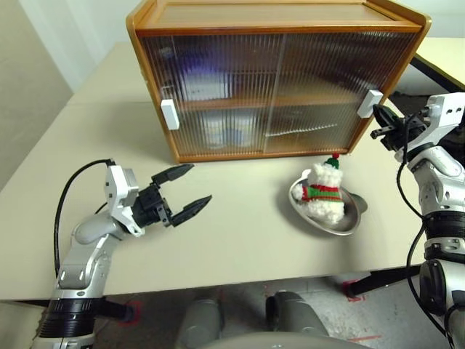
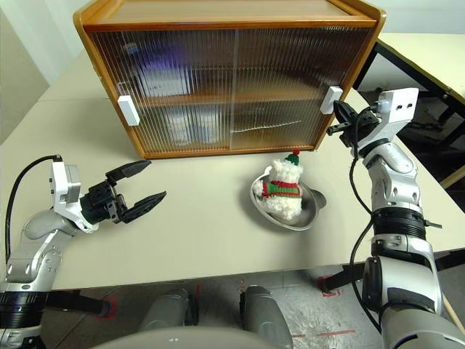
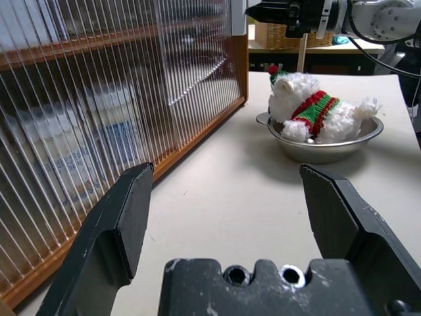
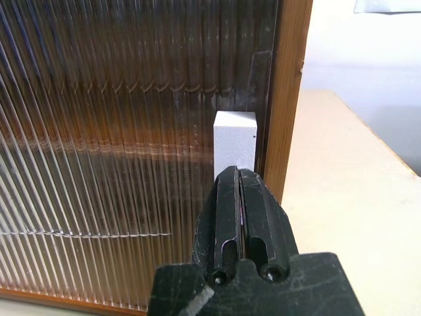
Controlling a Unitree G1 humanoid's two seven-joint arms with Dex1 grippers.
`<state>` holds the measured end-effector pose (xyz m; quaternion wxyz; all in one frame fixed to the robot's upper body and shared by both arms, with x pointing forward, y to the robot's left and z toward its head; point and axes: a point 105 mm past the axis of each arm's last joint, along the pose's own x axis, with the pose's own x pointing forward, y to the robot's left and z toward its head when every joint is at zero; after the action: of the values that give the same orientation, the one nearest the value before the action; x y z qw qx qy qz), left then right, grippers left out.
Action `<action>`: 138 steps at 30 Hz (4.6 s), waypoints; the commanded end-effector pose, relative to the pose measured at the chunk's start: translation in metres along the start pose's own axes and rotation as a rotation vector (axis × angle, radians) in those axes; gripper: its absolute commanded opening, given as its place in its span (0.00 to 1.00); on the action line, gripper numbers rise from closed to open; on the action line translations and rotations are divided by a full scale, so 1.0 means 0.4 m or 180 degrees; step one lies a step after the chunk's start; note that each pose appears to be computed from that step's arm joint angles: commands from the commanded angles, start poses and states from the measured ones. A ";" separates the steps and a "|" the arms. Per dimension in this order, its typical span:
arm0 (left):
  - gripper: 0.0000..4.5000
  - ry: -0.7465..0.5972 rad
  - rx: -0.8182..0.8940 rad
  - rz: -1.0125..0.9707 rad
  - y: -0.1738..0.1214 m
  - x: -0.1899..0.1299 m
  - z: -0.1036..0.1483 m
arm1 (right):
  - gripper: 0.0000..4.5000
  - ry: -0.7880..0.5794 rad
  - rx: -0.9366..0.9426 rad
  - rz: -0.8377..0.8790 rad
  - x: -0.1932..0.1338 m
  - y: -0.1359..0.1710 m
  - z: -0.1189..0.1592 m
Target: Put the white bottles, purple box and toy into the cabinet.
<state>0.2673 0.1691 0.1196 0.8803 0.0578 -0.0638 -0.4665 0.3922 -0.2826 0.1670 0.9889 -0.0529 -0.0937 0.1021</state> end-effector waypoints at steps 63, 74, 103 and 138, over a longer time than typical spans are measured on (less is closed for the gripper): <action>1.00 0.0161 -0.0037 -0.0070 -0.032 -0.012 -0.069 | 0.01 -0.0056 0.0613 0.1004 0.119 0.346 0.011; 1.00 0.0161 -0.0046 -0.0096 -0.033 -0.008 -0.068 | 0.01 -0.0146 0.0798 0.1424 0.120 0.458 0.031; 1.00 0.0159 -0.0108 -0.0201 -0.037 0.005 -0.068 | 1.00 0.1598 0.1155 0.2090 -0.238 0.225 0.016; 1.00 0.0132 -0.0133 -0.0427 -0.046 0.016 -0.067 | 0.10 0.2652 0.1142 0.1302 -0.232 0.257 -0.073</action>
<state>0.2610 0.1543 0.0911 0.8510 0.0488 -0.0330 -0.5218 0.2874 -0.2014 0.1065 0.8939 0.0667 0.3433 0.2803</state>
